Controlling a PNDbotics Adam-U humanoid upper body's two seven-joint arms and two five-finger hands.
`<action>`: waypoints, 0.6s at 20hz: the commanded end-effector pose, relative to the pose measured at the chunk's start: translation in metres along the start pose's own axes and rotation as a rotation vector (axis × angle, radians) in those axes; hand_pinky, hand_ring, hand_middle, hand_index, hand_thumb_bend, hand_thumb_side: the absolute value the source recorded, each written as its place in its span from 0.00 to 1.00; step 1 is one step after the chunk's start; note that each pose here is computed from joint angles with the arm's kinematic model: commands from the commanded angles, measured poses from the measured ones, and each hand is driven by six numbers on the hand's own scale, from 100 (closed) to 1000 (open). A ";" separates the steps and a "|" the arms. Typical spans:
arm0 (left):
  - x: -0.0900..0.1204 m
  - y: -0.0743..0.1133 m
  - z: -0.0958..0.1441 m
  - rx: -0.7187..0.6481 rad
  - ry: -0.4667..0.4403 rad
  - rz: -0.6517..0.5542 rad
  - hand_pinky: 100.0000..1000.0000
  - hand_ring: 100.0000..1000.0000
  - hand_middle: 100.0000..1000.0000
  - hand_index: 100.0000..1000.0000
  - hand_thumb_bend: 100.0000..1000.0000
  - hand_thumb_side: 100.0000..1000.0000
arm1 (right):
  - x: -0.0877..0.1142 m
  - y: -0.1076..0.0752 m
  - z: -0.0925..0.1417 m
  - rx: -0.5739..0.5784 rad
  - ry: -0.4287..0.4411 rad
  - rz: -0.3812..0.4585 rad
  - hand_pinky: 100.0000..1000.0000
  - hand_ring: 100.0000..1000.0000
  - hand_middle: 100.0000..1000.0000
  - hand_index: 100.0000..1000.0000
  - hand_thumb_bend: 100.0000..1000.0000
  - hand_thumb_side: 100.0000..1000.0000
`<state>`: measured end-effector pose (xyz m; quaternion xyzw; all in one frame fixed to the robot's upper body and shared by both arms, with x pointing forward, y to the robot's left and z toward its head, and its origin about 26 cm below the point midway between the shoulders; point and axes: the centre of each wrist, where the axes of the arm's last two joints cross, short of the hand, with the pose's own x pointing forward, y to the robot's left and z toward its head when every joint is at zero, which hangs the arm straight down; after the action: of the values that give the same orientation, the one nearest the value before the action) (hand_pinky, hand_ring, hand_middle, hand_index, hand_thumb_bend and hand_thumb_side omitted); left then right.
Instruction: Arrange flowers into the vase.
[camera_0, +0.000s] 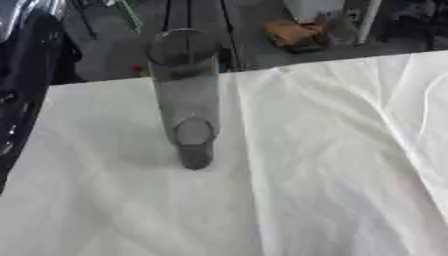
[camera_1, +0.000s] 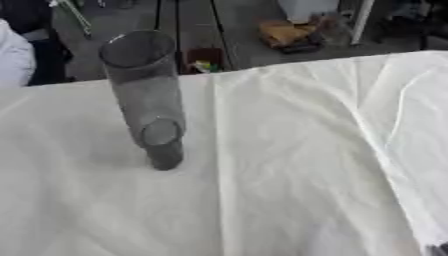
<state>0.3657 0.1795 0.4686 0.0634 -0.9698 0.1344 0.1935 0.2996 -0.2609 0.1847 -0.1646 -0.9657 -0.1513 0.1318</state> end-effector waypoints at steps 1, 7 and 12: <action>0.014 -0.001 -0.009 0.013 -0.048 0.037 0.00 0.00 0.00 0.00 0.00 0.41 | 0.003 -0.001 -0.006 0.010 -0.030 -0.014 0.70 0.74 0.51 0.82 0.00 0.99; 0.016 -0.007 -0.008 0.004 -0.073 0.057 0.00 0.00 0.00 0.00 0.00 0.40 | 0.004 0.000 -0.006 0.013 -0.028 -0.017 0.70 0.74 0.51 0.82 0.00 0.99; 0.016 -0.011 -0.005 -0.006 -0.096 0.076 0.00 0.00 0.00 0.00 0.00 0.39 | 0.004 0.001 -0.007 0.017 -0.027 -0.025 0.70 0.75 0.51 0.83 0.00 0.99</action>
<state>0.3633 0.1697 0.4716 0.0352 -0.9760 0.1366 0.1659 0.2997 -0.2594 0.1847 -0.1587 -0.9668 -0.1484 0.1348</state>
